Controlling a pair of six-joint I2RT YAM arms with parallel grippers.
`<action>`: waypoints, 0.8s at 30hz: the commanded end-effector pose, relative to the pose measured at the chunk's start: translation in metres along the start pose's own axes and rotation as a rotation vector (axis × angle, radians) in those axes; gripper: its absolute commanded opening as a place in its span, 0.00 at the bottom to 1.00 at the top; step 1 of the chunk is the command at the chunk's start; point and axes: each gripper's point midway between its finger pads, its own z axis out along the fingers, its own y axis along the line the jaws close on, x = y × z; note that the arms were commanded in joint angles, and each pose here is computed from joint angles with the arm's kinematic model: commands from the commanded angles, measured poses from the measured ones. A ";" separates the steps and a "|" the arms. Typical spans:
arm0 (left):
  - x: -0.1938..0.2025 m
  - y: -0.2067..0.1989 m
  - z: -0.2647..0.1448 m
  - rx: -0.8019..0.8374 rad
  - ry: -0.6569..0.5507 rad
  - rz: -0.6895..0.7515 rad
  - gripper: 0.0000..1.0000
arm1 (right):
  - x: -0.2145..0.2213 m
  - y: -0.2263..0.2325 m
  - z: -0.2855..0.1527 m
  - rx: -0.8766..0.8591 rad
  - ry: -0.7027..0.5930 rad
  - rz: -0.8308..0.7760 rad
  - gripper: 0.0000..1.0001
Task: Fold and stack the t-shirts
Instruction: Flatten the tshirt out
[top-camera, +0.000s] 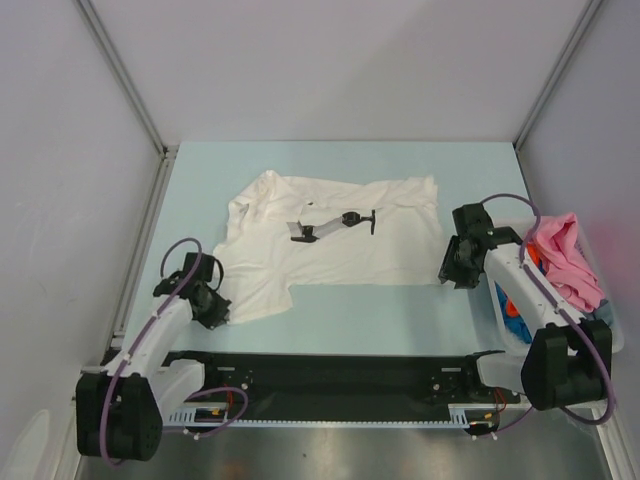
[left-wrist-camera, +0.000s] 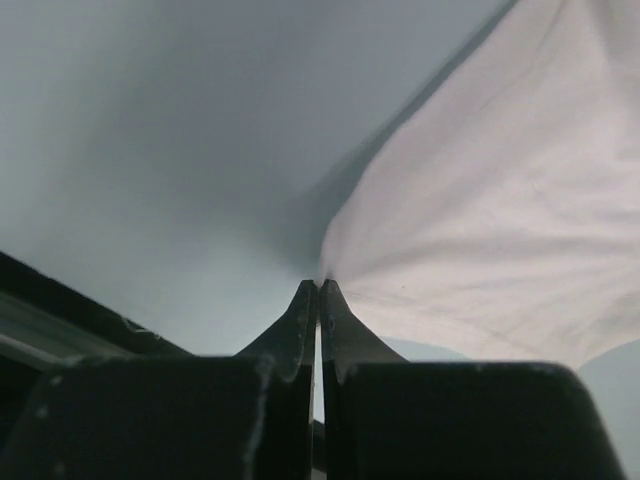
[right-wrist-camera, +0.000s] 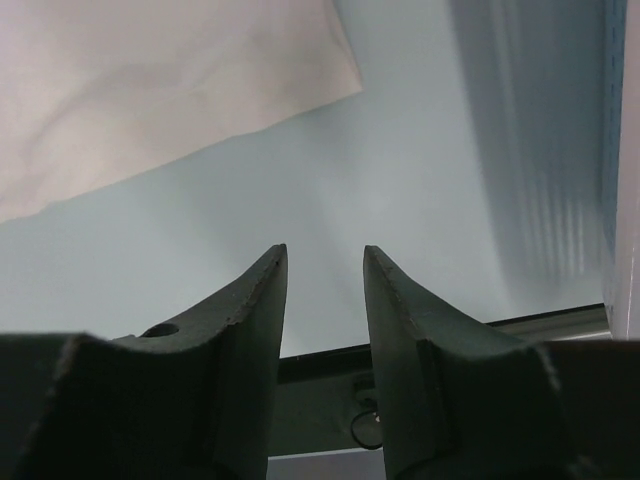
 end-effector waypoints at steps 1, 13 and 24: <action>-0.030 -0.002 -0.033 0.009 -0.129 -0.005 0.00 | -0.014 -0.001 0.005 0.023 -0.016 0.059 0.41; -0.061 -0.006 -0.081 0.026 -0.258 -0.006 0.00 | -0.013 -0.003 0.054 0.072 0.020 0.075 0.42; -0.054 -0.008 -0.072 0.040 -0.228 0.015 0.00 | -0.012 -0.004 0.076 0.075 0.002 0.075 0.48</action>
